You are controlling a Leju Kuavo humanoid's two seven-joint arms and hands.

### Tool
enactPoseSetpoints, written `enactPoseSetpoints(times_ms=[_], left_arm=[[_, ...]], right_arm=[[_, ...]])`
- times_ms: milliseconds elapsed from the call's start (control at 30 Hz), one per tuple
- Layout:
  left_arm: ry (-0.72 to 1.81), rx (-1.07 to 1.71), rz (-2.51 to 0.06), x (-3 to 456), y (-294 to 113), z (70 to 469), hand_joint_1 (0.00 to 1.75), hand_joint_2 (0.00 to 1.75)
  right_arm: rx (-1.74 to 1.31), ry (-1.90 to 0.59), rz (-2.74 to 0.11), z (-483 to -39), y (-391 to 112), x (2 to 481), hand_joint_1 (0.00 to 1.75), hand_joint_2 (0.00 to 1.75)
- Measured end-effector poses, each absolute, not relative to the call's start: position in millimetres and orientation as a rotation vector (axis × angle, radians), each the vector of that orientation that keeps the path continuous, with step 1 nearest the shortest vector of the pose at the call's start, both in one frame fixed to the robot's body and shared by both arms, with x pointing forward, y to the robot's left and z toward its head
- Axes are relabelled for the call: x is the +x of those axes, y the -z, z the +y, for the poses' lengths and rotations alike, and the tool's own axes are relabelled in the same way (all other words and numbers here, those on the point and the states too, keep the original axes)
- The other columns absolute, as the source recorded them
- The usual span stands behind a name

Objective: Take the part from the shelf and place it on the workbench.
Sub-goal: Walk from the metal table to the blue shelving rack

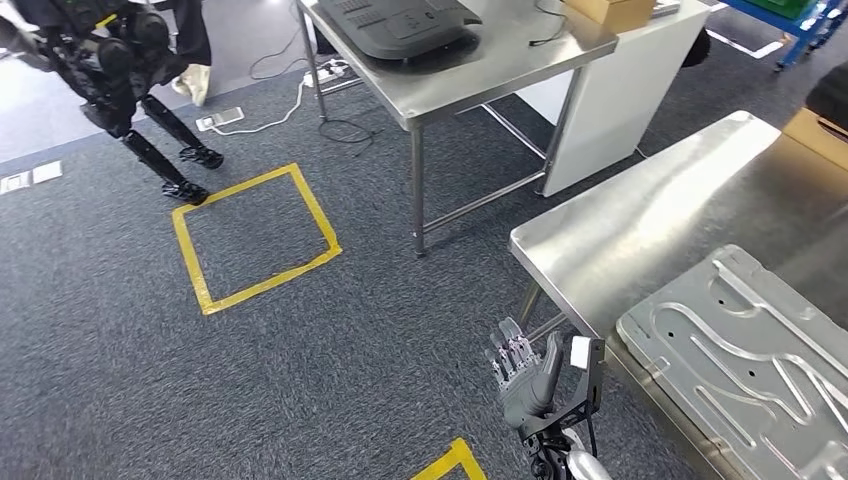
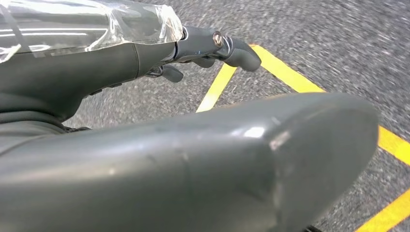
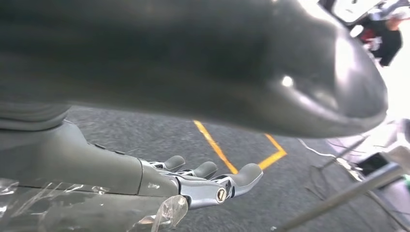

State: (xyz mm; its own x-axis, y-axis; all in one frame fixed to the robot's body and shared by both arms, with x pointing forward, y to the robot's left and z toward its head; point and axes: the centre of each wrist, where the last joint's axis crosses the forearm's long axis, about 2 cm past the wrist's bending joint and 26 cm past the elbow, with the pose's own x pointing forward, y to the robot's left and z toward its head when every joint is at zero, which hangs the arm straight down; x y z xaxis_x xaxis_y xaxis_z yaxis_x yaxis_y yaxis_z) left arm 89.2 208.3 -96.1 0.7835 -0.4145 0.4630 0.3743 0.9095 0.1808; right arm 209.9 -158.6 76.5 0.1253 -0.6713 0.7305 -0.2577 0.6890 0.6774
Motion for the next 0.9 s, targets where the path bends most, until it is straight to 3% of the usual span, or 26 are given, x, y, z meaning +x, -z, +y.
enactPoseSetpoints(times_ms=[900], left_arm=[[0.453,0.08,-0.521,91,96,209,0.0,0.0]], right_arm=[[0.62,0.279,-1.125,-183,16,199,0.0,0.0]])
